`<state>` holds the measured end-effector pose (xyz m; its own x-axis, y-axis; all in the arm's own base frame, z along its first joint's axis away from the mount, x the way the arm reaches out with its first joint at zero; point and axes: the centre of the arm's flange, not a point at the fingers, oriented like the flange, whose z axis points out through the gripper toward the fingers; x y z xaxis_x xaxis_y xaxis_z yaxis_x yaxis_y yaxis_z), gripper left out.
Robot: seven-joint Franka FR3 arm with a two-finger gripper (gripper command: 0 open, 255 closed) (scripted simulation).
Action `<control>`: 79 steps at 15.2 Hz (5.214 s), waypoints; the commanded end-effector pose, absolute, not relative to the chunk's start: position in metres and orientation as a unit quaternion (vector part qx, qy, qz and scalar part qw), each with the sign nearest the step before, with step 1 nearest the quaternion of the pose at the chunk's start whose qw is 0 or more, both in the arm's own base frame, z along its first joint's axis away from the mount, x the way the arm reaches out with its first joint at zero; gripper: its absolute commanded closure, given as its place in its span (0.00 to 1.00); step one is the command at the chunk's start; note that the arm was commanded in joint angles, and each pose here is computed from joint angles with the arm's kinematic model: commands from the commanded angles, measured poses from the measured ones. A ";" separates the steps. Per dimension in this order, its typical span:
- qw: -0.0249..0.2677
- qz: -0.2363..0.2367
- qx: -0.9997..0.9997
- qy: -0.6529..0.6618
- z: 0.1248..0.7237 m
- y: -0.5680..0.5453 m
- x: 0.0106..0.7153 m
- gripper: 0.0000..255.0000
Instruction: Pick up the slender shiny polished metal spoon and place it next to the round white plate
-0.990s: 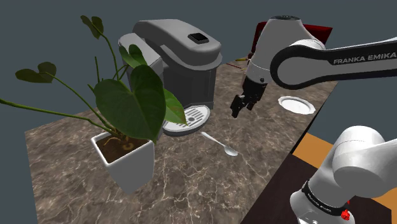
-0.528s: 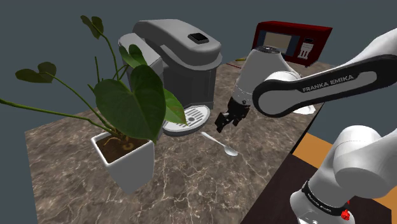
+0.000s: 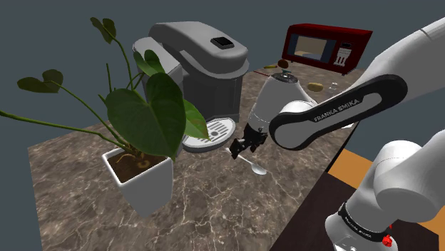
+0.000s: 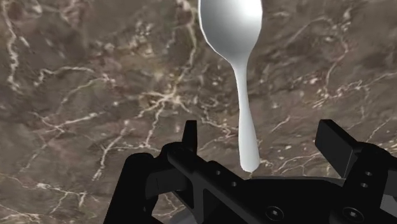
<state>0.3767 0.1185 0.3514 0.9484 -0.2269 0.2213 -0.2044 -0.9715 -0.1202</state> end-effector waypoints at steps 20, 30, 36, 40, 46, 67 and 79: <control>0.048 -0.118 -0.986 0.110 0.333 0.119 0.381 1.00; 0.048 -0.118 -0.986 0.110 0.386 0.119 0.382 1.00; 0.048 -0.118 -0.986 0.110 0.418 0.119 0.382 1.00; 0.048 -0.118 -0.986 0.110 0.420 0.082 0.367 1.00; 0.048 -0.118 -0.986 0.110 0.421 0.009 0.338 1.00; 0.048 -0.118 -0.986 0.110 0.422 -0.249 0.235 1.00; 0.048 -0.118 -0.986 0.110 0.385 -0.309 0.211 1.00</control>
